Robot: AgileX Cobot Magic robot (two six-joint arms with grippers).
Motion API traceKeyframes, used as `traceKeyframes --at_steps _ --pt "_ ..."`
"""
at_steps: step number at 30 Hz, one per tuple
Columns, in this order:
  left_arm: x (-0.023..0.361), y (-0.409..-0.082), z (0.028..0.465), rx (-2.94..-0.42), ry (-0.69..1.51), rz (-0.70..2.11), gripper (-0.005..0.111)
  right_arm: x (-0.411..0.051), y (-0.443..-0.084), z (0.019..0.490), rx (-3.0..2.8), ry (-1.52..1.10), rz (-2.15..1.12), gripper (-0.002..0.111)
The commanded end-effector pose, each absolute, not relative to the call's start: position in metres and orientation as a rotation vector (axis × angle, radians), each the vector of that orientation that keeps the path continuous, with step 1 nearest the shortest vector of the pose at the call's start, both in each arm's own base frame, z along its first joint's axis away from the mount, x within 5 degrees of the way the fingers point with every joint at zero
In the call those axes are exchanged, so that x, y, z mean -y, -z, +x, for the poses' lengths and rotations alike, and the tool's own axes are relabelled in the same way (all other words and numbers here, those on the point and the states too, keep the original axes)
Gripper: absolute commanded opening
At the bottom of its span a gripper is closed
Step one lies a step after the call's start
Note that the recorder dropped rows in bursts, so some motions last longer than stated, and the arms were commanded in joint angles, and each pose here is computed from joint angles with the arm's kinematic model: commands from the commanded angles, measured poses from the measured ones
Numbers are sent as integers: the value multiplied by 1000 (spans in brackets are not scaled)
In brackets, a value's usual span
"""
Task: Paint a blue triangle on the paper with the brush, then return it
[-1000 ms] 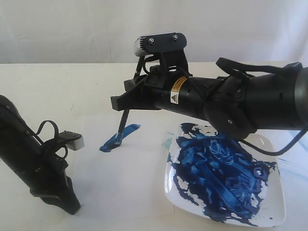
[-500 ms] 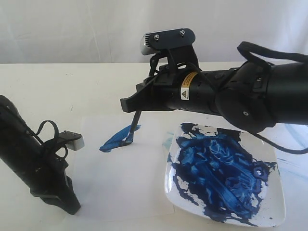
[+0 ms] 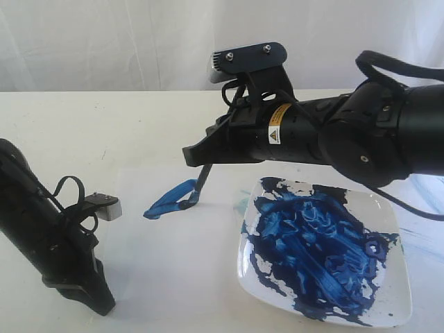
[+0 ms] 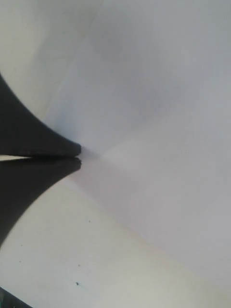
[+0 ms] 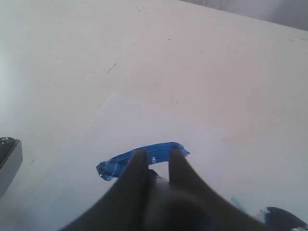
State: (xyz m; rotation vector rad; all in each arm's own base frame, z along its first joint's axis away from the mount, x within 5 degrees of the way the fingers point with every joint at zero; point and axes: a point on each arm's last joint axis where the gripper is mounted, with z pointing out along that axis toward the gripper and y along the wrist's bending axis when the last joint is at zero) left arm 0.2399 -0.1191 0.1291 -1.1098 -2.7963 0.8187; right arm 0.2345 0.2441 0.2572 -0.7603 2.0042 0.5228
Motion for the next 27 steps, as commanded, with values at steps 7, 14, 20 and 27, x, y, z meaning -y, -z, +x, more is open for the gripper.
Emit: traceKeyframes --at_steps 7,14,20,27 --pt "120 -128 236 2760 -834 -1113 0 -223 -267 243 -2008 -456 -722 0" --pt "120 -128 236 2760 -834 -1113 0 -219 -271 244 -1996 -457 -707 0" --pt "120 -128 236 2762 -833 -1113 0 -219 -282 242 -1931 -491 -693 0" --pt "120 -128 236 2760 -834 -1113 0 -227 -288 246 -1809 -571 -671 0"
